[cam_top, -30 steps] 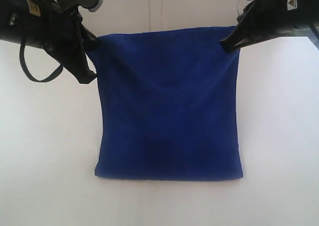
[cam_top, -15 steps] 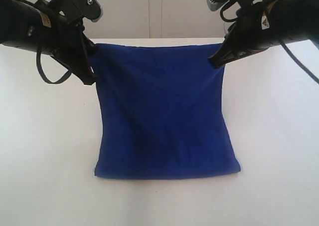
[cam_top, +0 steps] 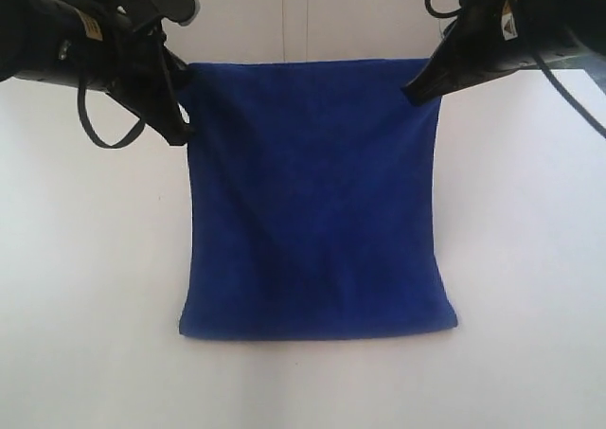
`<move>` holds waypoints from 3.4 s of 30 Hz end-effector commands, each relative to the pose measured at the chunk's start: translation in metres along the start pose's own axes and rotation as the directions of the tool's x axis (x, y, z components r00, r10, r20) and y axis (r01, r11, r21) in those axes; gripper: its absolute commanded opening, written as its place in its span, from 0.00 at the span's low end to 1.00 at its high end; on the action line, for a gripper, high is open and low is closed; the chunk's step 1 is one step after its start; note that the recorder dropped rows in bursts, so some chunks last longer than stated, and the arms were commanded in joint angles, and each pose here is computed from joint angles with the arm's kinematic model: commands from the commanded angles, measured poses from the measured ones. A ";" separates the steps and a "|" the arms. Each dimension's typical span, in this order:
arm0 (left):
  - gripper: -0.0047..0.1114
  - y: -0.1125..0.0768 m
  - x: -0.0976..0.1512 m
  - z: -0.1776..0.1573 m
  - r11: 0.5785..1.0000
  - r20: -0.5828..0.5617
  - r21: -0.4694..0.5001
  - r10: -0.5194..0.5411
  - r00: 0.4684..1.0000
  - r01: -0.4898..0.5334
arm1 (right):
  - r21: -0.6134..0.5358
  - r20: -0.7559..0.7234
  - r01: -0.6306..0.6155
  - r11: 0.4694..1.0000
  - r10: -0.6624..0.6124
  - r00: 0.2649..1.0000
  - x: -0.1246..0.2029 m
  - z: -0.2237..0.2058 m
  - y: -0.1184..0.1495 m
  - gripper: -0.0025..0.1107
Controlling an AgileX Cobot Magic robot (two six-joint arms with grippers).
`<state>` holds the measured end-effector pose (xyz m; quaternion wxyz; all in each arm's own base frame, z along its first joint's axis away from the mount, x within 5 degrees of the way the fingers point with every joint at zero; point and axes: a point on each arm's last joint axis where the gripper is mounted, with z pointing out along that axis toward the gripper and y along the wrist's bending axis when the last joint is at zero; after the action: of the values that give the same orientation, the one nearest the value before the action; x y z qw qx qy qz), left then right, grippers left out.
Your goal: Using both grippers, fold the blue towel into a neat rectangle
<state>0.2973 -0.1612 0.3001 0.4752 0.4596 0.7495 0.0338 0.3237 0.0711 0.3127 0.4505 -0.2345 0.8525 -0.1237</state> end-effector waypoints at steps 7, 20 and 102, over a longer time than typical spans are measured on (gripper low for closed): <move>0.04 0.002 0.000 0.016 0.999 0.048 -0.032 0.007 0.999 -0.006 | 0.008 -0.009 0.010 1.000 -0.010 1.000 0.005 0.019 -0.001 0.02; 0.04 0.008 0.024 0.058 0.997 0.036 -0.064 -0.051 0.998 0.053 | -0.027 -0.011 -0.003 1.000 0.003 1.000 0.017 0.057 0.003 0.02; 0.54 -0.007 0.064 0.171 0.996 0.068 -0.092 -0.006 0.998 0.013 | -0.062 -0.050 -0.036 0.997 0.033 0.998 0.049 0.197 -0.001 0.42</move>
<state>0.4114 -0.1864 0.1599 0.5251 0.4380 0.7279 0.0513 0.4608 0.0472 0.1658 0.4188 -0.2304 0.8733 -0.0942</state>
